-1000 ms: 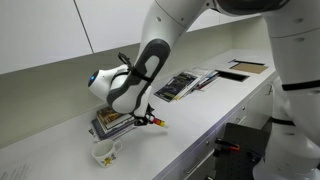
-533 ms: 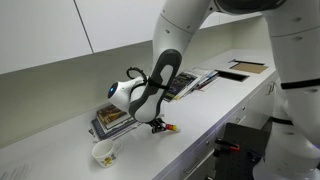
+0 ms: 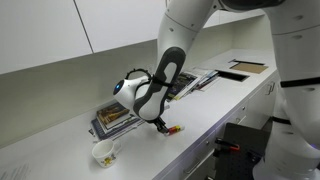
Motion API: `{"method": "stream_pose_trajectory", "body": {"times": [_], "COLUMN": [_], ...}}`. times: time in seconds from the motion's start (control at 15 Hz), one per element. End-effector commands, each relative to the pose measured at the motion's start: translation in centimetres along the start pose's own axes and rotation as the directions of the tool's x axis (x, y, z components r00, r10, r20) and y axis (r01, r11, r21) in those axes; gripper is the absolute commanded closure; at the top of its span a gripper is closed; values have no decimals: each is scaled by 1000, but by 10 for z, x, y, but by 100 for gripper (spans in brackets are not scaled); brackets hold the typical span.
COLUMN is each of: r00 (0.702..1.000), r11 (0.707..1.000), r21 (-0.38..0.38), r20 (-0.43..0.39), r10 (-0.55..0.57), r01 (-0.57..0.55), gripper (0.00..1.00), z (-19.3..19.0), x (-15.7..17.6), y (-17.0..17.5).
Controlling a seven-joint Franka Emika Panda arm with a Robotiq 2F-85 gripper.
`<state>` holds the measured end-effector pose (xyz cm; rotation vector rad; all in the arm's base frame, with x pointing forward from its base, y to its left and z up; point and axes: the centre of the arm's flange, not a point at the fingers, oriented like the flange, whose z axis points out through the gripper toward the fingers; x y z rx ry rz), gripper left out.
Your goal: Remove the object from the white mug and put on the counter
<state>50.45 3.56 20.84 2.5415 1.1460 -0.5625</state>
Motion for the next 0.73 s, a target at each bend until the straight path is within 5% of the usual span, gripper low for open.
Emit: {"method": "stream_pose_trajectory", "body": {"times": [0.0, 0.13, 0.33, 0.67], "r00": [990, 966, 917, 787], "r11": [998, 990, 960, 851], "r21": [-38, -31, 2, 75], "r20": [-134, -225, -293, -348], "r10": [48, 126, 270, 510], "r01": [-53, -136, -282, -519], "gripper": [12, 1, 0, 0], "z": [-28, -57, -102, -157], "x": [-13, -22, -36, -55], "y": [-4, -8, -21, -33]}}
